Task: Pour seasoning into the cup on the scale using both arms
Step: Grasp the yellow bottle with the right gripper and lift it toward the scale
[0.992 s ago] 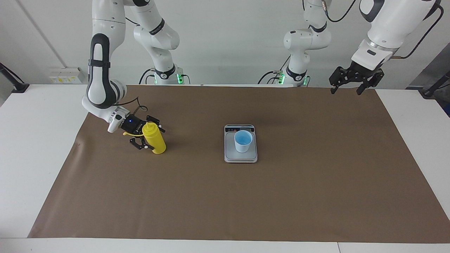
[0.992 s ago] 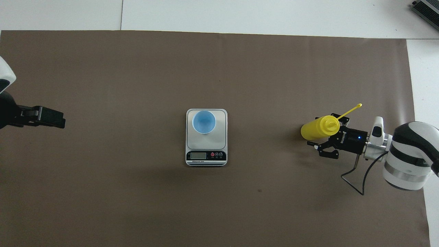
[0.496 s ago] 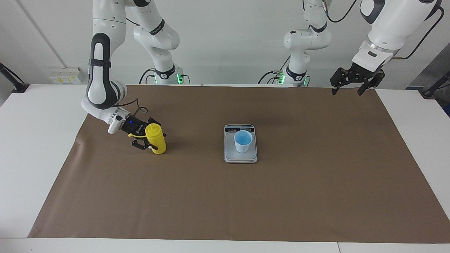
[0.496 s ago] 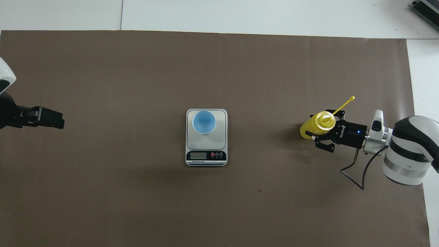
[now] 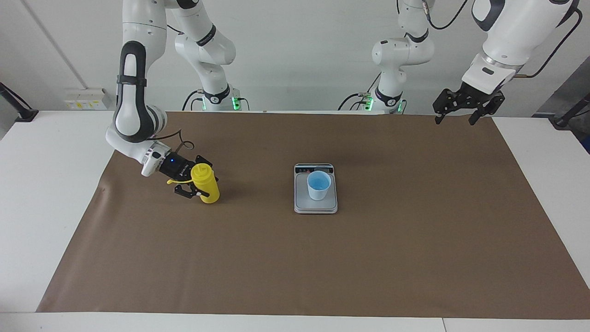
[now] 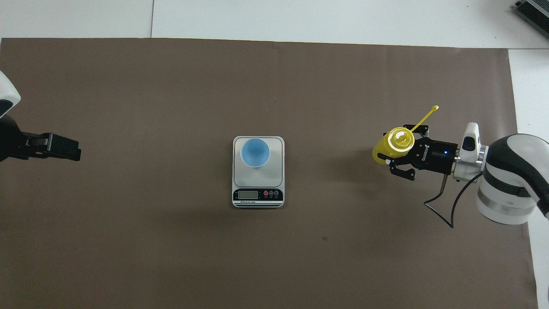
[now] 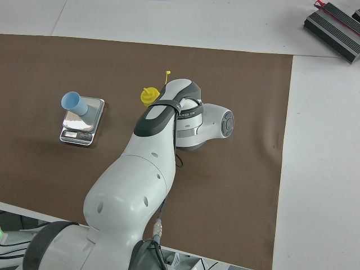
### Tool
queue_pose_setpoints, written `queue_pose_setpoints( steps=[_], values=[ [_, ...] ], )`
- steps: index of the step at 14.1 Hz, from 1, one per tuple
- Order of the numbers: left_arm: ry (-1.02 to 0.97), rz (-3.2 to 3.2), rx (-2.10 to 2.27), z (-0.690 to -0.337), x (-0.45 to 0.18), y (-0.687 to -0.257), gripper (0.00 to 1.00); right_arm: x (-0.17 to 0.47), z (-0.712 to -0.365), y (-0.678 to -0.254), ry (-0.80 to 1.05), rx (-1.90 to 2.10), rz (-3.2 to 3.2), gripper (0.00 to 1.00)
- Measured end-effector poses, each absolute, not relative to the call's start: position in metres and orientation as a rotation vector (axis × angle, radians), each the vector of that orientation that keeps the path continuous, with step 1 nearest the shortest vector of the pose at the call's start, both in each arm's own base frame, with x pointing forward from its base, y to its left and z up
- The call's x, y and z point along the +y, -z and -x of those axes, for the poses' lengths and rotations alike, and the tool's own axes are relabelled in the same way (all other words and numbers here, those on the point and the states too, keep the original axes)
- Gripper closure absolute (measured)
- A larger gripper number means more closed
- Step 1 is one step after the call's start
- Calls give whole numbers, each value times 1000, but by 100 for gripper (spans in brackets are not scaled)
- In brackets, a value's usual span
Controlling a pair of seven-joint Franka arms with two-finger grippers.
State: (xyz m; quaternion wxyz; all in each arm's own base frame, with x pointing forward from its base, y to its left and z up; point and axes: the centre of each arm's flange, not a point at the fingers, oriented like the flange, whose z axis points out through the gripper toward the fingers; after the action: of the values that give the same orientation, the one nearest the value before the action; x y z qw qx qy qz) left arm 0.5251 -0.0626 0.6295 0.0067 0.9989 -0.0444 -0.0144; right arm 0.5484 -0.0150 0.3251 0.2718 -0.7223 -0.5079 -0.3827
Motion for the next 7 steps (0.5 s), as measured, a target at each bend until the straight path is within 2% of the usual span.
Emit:
queue_pose_setpoints(
  steps=[4,7],
  values=[
    [44,-3125,-144,-525,-64,-630,0,31,-569,-396,889,-1578,2027,47],
    [43,-3125,-143,-525,-64,-630,0,59,-579,-425,743,-1604,2130,47]
  ],
)
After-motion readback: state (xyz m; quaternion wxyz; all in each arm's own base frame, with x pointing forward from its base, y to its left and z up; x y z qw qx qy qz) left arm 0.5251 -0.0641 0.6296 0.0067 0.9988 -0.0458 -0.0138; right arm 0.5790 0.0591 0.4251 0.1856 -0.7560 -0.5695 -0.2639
